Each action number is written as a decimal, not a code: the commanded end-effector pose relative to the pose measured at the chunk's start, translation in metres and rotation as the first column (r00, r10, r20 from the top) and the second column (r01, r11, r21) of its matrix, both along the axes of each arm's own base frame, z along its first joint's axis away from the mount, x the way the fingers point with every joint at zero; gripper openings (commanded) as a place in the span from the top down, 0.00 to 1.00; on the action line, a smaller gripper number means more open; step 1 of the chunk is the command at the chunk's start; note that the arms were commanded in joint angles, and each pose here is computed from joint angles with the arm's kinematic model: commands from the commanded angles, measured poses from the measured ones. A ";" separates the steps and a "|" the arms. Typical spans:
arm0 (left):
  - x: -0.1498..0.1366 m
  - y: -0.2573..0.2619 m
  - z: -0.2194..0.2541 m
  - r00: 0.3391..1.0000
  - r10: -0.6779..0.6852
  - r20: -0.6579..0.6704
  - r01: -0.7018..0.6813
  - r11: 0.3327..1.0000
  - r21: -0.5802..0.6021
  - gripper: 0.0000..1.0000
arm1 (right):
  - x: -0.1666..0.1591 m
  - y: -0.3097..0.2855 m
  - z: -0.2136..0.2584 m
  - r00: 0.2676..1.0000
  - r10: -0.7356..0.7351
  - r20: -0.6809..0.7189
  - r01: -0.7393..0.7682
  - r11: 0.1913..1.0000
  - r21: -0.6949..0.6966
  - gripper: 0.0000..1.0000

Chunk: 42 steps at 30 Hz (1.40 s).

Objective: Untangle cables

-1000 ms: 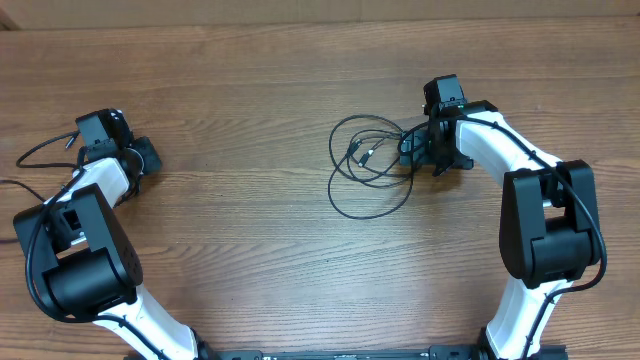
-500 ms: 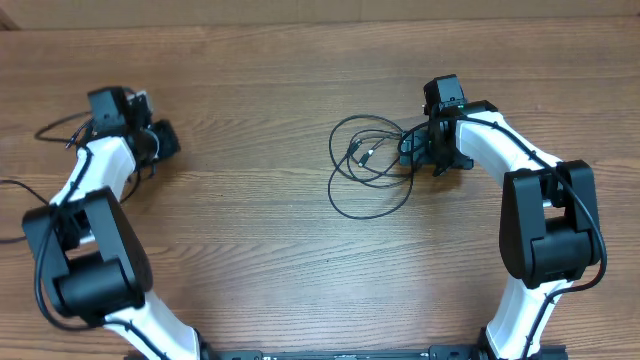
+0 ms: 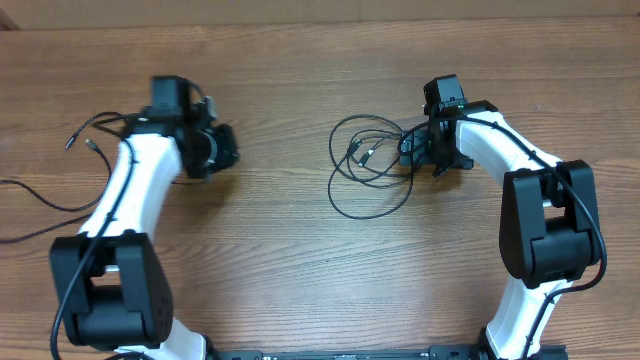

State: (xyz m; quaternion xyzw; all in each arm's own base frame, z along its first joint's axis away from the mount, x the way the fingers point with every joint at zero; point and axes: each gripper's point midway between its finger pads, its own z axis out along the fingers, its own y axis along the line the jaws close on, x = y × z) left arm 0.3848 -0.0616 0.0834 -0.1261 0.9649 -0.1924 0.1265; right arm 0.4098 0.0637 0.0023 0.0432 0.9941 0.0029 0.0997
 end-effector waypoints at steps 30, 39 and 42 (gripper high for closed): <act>-0.003 -0.182 0.006 0.849 -0.429 0.309 0.430 0.900 0.069 0.96 | 0.034 0.009 -0.003 0.991 -0.003 0.137 -0.003 0.999 0.041 0.00; 0.010 -0.167 0.005 0.860 -0.393 0.324 0.369 0.919 0.136 0.96 | 0.019 0.063 0.003 0.990 0.103 0.094 -0.128 0.934 0.334 0.00; 0.014 -0.159 0.004 0.869 -0.378 0.320 0.345 0.925 0.157 0.96 | 0.021 0.064 0.004 0.992 0.082 0.096 -0.111 0.932 0.344 0.00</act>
